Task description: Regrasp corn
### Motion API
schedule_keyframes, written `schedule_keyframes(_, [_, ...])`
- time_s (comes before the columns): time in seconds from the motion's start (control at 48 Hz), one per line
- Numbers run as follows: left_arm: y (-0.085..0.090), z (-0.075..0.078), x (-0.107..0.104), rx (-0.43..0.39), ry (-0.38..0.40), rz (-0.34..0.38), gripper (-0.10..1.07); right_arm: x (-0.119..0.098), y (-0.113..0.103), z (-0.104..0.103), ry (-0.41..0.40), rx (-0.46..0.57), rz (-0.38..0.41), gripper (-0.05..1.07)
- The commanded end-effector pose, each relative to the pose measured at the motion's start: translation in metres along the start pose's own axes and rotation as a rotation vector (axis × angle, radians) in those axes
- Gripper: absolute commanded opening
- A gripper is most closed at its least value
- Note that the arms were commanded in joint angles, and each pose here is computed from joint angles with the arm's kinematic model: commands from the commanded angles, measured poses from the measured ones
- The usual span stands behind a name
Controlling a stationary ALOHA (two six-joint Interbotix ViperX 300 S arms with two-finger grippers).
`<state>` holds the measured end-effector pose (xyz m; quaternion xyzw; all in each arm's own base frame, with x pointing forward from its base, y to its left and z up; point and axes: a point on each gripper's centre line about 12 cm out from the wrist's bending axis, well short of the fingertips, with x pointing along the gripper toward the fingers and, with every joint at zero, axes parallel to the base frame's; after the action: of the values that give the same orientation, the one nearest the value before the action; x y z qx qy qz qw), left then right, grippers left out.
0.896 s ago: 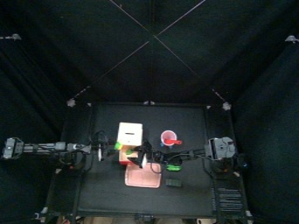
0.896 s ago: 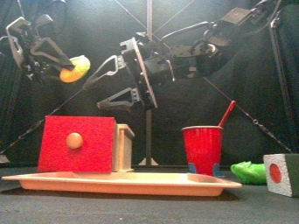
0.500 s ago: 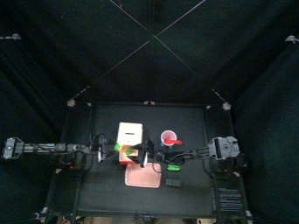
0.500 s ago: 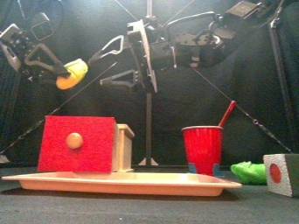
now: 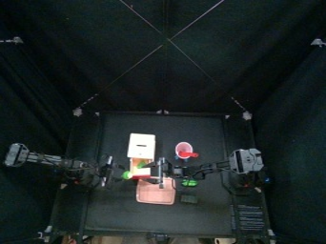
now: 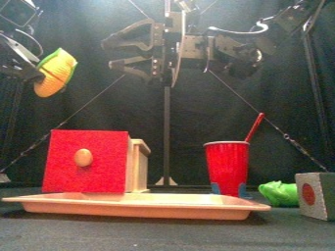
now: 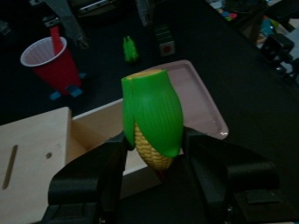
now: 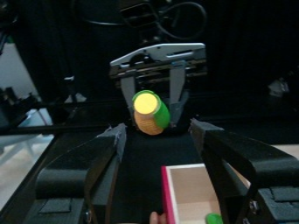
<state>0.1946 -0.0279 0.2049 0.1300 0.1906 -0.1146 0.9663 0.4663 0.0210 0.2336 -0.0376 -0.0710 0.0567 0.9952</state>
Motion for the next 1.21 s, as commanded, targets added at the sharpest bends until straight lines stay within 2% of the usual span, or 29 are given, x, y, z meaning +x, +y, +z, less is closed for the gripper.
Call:
schedule_keyframes(0.0, [0.004,0.015,0.002,-0.004,-0.03,0.005,0.81,0.01,-0.005,0.024,-0.074,-0.006,-0.006,0.93])
schedule_keyframes(0.25, [0.006,0.025,0.012,-0.005,-0.02,-0.006,0.81,0.026,-0.016,0.015,-0.078,0.014,-0.04,0.94])
schedule_keyframes(0.604, [0.009,0.034,0.016,-0.003,-0.028,-0.004,0.81,0.027,-0.02,0.007,-0.066,0.031,-0.058,1.02])
schedule_keyframes(0.917, [0.01,0.039,0.016,-0.063,-0.044,-0.001,0.81,0.032,-0.018,0.001,-0.06,0.024,-0.051,1.01])
schedule_keyframes(1.188, [0.01,0.04,0.016,-0.066,-0.046,-0.001,0.81,0.037,-0.015,-0.001,-0.061,0.001,-0.025,1.01])
